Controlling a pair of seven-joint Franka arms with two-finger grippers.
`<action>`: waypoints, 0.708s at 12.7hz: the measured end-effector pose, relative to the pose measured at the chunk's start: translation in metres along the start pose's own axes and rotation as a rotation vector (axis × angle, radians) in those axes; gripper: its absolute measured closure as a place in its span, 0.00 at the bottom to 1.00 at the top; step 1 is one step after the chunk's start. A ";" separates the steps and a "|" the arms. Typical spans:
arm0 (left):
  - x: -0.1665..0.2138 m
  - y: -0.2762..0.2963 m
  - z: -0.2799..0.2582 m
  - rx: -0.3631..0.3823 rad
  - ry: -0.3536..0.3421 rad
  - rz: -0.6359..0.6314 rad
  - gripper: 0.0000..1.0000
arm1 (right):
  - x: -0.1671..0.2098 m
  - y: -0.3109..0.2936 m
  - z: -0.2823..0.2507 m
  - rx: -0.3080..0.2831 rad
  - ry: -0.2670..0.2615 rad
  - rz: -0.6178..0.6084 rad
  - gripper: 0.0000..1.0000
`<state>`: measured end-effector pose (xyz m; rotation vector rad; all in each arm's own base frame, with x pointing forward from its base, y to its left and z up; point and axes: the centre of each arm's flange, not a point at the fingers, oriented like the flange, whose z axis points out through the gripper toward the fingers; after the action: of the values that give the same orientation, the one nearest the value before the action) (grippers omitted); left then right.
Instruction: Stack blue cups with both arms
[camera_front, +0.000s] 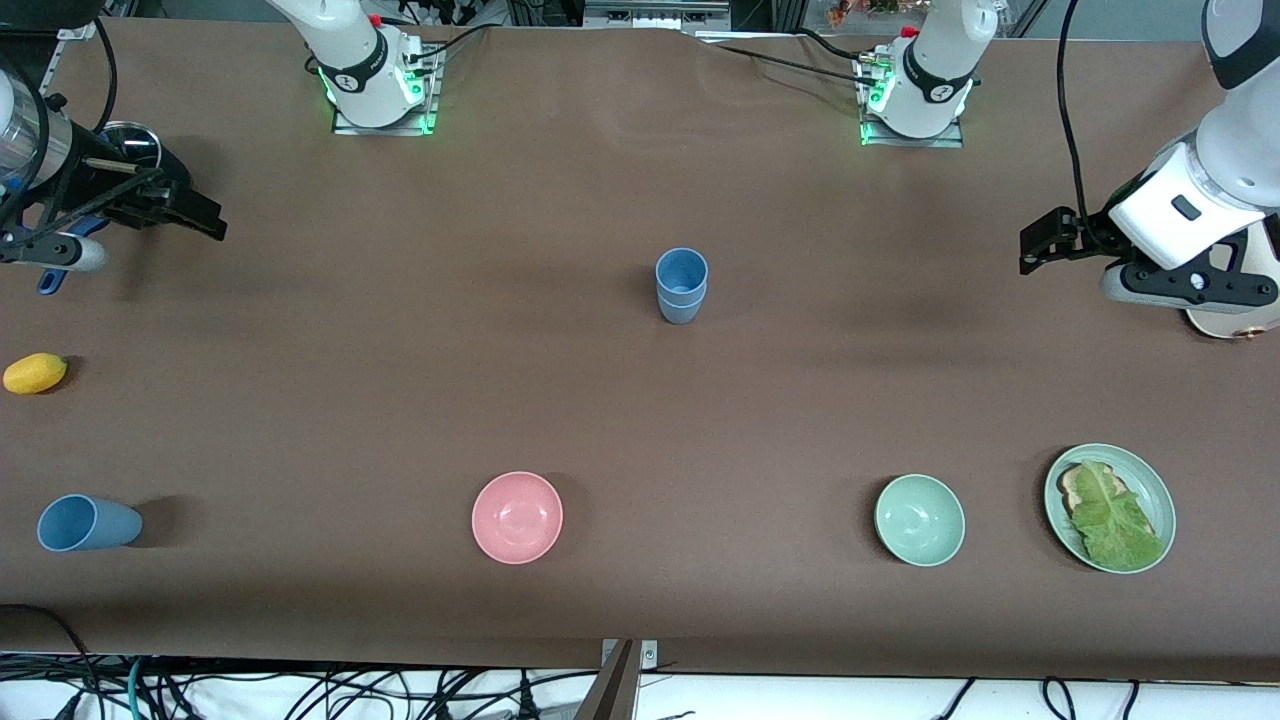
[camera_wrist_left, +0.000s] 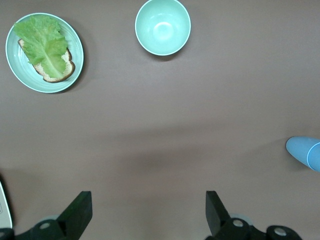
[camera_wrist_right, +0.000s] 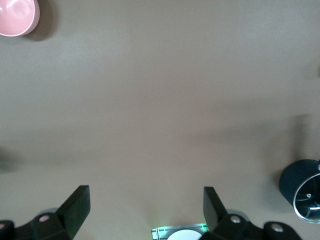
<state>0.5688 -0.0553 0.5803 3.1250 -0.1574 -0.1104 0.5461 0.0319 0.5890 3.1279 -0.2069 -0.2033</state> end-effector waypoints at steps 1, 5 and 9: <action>0.000 0.000 0.000 0.000 0.000 0.000 0.00 | 0.000 0.000 0.000 0.000 0.000 -0.002 0.00; 0.000 0.000 0.000 0.000 0.000 0.000 0.00 | 0.000 0.000 0.000 0.000 -0.001 -0.017 0.00; 0.000 0.000 0.000 0.000 0.000 0.000 0.00 | 0.000 0.000 0.000 -0.001 -0.001 -0.025 0.00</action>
<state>0.5688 -0.0553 0.5803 3.1250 -0.1574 -0.1104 0.5462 0.0318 0.5886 3.1309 -0.1677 -0.2055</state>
